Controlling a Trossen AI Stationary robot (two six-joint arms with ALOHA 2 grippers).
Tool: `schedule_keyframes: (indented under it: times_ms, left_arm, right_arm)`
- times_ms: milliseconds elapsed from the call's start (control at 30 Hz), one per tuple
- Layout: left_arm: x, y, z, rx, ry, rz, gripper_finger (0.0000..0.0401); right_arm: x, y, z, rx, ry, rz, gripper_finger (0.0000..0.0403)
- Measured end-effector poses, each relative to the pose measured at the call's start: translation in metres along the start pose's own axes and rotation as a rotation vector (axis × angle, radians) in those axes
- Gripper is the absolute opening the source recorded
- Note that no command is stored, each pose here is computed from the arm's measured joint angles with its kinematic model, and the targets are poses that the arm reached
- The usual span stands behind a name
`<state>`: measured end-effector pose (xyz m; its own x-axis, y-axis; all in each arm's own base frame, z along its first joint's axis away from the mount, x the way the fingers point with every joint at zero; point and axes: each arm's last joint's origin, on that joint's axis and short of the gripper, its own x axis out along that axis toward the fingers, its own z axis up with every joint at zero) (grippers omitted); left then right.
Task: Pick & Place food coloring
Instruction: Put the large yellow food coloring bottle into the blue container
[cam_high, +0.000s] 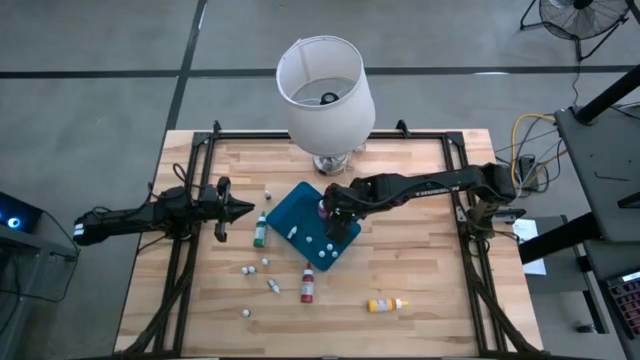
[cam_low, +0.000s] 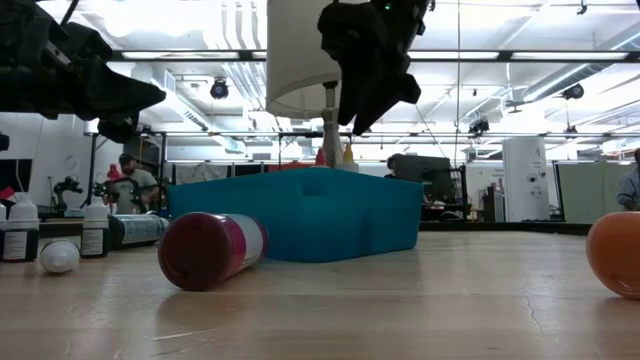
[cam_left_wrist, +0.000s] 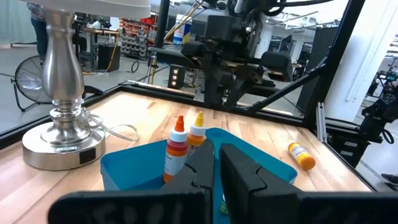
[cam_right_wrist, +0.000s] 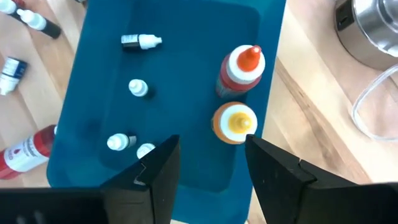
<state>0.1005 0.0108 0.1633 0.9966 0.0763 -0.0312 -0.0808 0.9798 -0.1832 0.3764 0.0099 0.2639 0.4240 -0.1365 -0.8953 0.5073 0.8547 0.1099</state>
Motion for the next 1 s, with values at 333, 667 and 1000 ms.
schedule_keyframes:
  times_ms: [333, 667, 1000]
  left_arm:
    - [0.000, 0.000, 0.000, 0.000, 0.000, 0.000, 0.0000]
    - [0.000, 0.000, 0.000, 0.000, 0.000, 0.000, 0.0000]
    - [0.000, 0.000, 0.000, 0.000, 0.000, 0.000, 0.0000]
  right_arm:
    - [-0.015, 0.025, -0.018, -0.073, 0.019, 0.089, 0.0174]
    - [-0.038, 0.059, -0.055, -0.196, 0.039, 0.177, 0.0171]
    - [-0.052, 0.062, -0.110, -0.306, 0.040, 0.259, 0.0171]
